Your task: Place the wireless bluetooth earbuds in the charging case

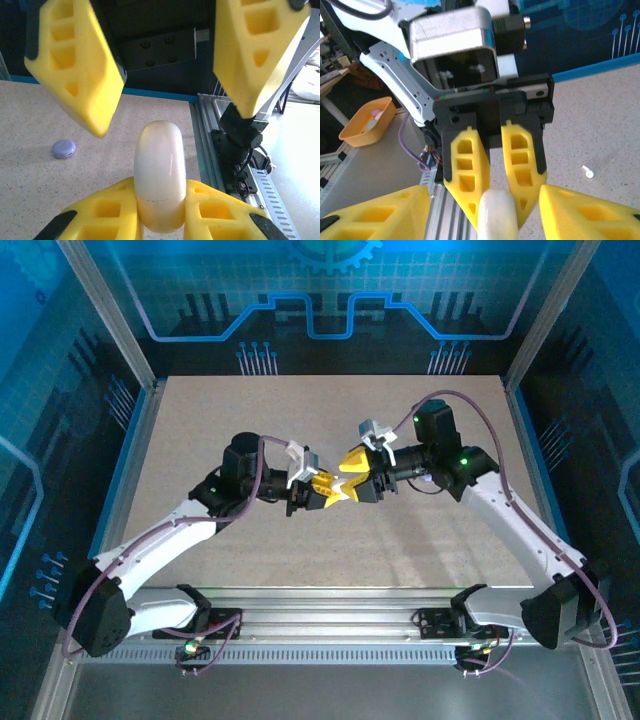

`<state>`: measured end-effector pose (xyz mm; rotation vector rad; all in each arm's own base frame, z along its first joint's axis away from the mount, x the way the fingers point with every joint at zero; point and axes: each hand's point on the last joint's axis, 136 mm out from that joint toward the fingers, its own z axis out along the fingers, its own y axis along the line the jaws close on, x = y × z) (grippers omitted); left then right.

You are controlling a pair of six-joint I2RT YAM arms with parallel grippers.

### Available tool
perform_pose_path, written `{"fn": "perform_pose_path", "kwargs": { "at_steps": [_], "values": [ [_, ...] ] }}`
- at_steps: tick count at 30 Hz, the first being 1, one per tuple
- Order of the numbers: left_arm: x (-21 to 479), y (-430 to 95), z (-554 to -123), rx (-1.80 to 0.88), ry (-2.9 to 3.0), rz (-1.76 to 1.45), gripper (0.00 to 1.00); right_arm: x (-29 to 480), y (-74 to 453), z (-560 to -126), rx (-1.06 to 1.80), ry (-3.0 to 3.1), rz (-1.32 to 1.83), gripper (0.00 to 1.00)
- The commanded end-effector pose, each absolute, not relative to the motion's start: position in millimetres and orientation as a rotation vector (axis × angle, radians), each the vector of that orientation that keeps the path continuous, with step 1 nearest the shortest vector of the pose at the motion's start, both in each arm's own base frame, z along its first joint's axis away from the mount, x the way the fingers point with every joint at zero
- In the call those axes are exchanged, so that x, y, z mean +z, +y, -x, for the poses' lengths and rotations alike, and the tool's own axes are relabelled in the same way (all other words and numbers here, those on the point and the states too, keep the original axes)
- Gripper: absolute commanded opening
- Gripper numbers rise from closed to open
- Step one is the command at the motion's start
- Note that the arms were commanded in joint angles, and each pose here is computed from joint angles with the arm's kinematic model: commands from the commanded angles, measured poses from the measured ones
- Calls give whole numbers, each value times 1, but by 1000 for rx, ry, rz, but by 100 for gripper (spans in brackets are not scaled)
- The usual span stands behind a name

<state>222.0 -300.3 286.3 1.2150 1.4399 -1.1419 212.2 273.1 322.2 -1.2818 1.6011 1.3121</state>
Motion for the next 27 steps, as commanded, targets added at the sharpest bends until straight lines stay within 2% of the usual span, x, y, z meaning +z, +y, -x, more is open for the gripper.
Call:
{"fn": "perform_pose_path", "kwargs": {
  "at_steps": [1, 8, 13, 18, 20, 23, 27],
  "values": [
    [306, -299, -209, -1144, 1349, -1258, 14, 318, 273, -205, 1340, 1622, 1329, 60],
    [308, -301, -207, -1141, 1340, -1265, 14, 312, 275, -215, 1320, 1659, 1307, 57],
    [307, -301, -210, -1127, 1356, -1252, 14, 314, 274, -213, 1321, 1662, 1313, 36],
    [308, -301, -214, -1119, 1378, -1232, 14, 314, 272, -213, 1304, 1674, 1310, 21],
    [309, -301, -215, -1115, 1382, -1222, 15, 317, 271, -212, 1297, 1663, 1308, 19],
    [309, -301, -216, -1113, 1377, -1213, 22, 321, 271, -211, 1296, 1644, 1294, 18],
    [309, -301, -217, -1113, 1366, -1205, 20, 326, 272, -208, 1326, 1625, 1282, 17]
  ]
}}
